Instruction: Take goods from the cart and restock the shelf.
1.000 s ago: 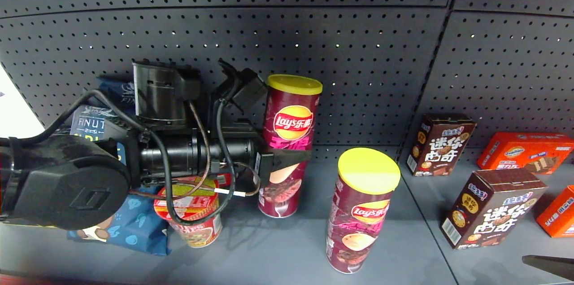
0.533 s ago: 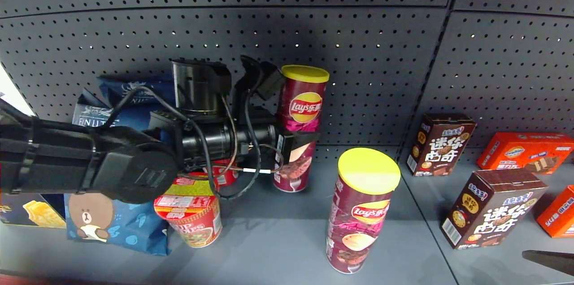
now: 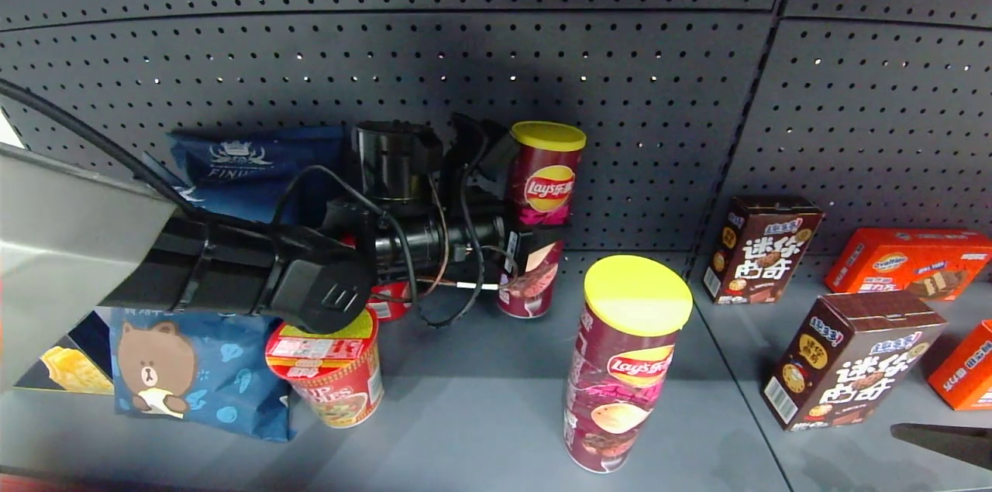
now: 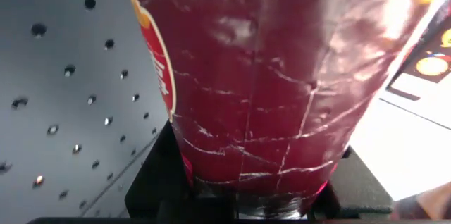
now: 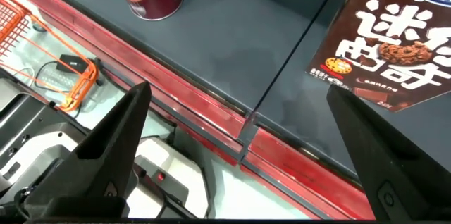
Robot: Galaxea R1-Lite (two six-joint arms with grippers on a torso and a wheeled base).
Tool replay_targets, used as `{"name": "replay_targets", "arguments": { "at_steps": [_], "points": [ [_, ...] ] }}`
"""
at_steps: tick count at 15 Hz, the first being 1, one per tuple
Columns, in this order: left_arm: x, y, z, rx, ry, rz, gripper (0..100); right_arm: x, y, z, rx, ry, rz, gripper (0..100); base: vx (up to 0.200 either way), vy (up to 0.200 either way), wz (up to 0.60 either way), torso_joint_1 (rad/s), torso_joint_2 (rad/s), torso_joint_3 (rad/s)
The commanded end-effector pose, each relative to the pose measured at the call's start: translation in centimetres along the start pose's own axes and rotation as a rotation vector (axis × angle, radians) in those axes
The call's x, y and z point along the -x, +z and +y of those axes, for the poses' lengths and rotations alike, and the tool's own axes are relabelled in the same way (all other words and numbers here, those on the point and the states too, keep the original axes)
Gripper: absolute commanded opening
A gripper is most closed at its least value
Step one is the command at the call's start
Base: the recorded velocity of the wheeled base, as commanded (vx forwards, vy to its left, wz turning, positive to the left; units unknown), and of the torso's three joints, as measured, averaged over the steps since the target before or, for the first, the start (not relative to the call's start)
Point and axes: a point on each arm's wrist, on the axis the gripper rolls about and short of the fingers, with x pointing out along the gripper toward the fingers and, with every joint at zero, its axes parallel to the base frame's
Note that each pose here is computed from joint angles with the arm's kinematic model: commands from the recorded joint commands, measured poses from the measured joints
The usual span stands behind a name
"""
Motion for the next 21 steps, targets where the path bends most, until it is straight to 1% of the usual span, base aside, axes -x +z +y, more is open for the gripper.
{"name": "replay_targets", "arguments": {
  "at_steps": [1, 5, 11, 13, 14, 15, 17, 18, 19, 21],
  "points": [
    [-1.4, -1.0, 0.5, 0.005, -0.005, 0.013, 0, -0.1, 0.0, 0.0, -0.001, 0.002, 0.005, 100, 0.0, 0.0, 0.0, 0.0, 0.0, 0.0],
    [-2.3, -1.8, 0.6, 0.011, -0.01, 0.027, 0, -0.2, -0.2, 0.0, 0.0, 0.006, 0.011, 100, 0.0, 0.0, 0.0, 0.0, 0.0, 0.0],
    [-3.4, -2.1, 1.1, 0.008, -0.009, 0.022, 0, -0.2, -0.3, 0.0, -0.001, 0.01, 0.011, 100, 0.0, 0.0, 0.0, 0.0, 0.0, 0.0],
    [-4.1, -2.2, 1.5, 0.001, -0.007, 0.009, 0, -0.2, -0.2, 0.0, -0.001, 0.01, 0.01, 100, 0.0, 0.0, 0.0, 0.0, 0.0, 0.0],
    [-4.5, -2.0, 1.6, -0.005, -0.008, -0.013, 0, -0.2, -0.1, 0.0, -0.001, 0.01, 0.007, 100, 0.0, 0.0, 0.0, 0.0, 0.0, 0.0],
    [-4.5, -1.9, 1.6, -0.007, -0.007, -0.02, 0, -0.2, -0.1, 0.0, -0.001, 0.01, 0.007, 100, 0.0, 0.0, 0.0, 0.0, 0.0, 0.0],
    [-4.9, -2.6, 1.7, -0.007, -0.01, -0.01, 0, -0.2, -0.2, 0.0, -0.001, 0.01, 0.008, 100, 0.0, 0.0, 0.0, 0.0, 0.0, 0.0],
    [-5.0, -2.5, 1.7, -0.011, -0.01, -0.026, 0, -0.2, -0.2, 0.0, -0.001, 0.01, 0.011, 100, 0.0, 0.0, 0.0, 0.0, 0.0, 0.0],
    [-5.0, -2.6, 1.7, -0.012, -0.011, -0.027, 0, -0.2, -0.2, 0.0, -0.001, 0.01, 0.013, 100, 0.0, 0.0, 0.0, 0.0, 0.0, 0.0],
    [-5.3, -3.0, 1.5, -0.008, -0.018, -0.017, 0, -0.2, -0.3, 0.0, -0.001, 0.01, 0.013, 100, 0.0, 0.0, 0.0, 0.0, 0.0, 0.0]
  ]
}}
